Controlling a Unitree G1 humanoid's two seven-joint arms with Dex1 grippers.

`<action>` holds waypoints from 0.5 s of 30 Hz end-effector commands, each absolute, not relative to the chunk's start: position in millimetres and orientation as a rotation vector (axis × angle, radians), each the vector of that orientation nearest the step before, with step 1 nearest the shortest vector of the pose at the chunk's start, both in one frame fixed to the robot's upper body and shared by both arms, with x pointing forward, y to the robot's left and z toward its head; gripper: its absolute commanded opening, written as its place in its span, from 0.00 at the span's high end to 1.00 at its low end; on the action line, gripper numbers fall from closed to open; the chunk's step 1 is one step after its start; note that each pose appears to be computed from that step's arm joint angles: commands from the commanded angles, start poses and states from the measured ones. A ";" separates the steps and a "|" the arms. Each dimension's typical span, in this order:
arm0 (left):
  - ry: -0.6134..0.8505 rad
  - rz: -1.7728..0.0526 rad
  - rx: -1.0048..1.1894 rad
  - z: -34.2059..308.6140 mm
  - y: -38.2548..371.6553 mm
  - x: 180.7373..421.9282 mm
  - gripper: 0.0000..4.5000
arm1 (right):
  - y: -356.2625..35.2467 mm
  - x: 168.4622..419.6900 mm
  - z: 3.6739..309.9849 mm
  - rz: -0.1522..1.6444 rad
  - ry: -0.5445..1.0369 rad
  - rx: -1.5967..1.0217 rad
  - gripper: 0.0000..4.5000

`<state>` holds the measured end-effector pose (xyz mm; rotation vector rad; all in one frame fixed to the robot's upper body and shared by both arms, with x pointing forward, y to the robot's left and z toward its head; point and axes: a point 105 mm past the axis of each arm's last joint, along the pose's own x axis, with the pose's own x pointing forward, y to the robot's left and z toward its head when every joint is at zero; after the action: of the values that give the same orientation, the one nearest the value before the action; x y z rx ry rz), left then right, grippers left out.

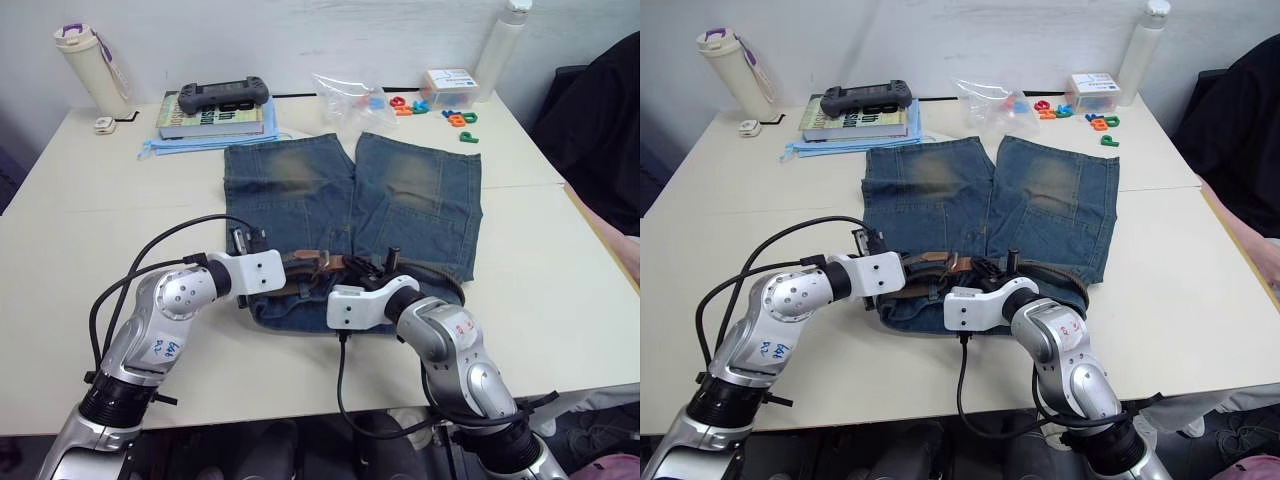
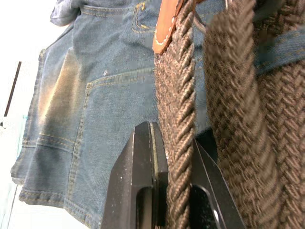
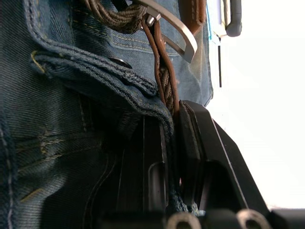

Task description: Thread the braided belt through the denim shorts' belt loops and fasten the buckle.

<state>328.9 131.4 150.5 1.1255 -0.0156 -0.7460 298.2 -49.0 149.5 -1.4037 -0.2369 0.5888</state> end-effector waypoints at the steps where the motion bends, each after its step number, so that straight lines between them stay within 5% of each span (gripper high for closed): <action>1: -0.081 -0.729 1.175 164.1 130.6 326.2 1.00 | -38.2 293.3 160.0 0.602 -0.312 -1.396 1.00; 15: -0.086 -0.794 1.253 157.1 117.4 330.8 1.00 | -32.9 295.1 167.1 0.607 -0.332 -1.426 1.00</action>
<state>330.2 122.6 150.7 1.2324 -0.0513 -0.7917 299.6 -42.3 156.1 -1.4241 -0.2634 0.6027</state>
